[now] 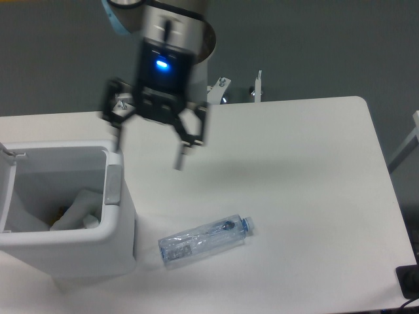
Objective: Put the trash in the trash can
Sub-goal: 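Move the open gripper back over the clear water bottle, then lower and close the gripper around the bottle's middle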
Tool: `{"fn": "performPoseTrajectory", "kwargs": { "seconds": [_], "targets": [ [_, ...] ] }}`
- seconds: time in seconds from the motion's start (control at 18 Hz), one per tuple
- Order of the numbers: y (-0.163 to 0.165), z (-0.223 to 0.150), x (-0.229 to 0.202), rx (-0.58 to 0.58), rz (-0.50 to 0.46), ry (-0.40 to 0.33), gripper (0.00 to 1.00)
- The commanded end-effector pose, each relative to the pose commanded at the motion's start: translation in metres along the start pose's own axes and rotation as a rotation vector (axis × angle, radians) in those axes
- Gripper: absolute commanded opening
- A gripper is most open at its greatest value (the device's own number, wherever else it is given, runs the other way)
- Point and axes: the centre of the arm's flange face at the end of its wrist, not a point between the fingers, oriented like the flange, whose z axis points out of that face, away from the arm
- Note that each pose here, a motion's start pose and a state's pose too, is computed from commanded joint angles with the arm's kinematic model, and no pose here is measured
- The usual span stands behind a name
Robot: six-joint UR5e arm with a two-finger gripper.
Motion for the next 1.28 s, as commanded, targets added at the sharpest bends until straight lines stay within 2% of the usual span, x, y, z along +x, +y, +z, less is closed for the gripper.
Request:
{"fn": "performPoseTrajectory", "kwargs": {
  "seconds": [0.22,0.44,0.56,0.78,0.94,1.28],
  "targets": [
    [0.053,0.04,-0.037,-0.087,0.162,0.026,1.0],
    [0.104,0.084,-0.068,-0.281,0.347,0.013,1.0],
    [0.122,0.116,-0.075,-0.334,0.43,0.061,1.0],
    [0.138,0.163,-0.074,-0.431,0.521,0.108,1.0],
    [0.152,0.201,-0.067,-0.506,0.547,0.135,1.0],
    [0.164,0.222,-0.055,-0.533,0.548,0.176,1.0]
  ]
}}
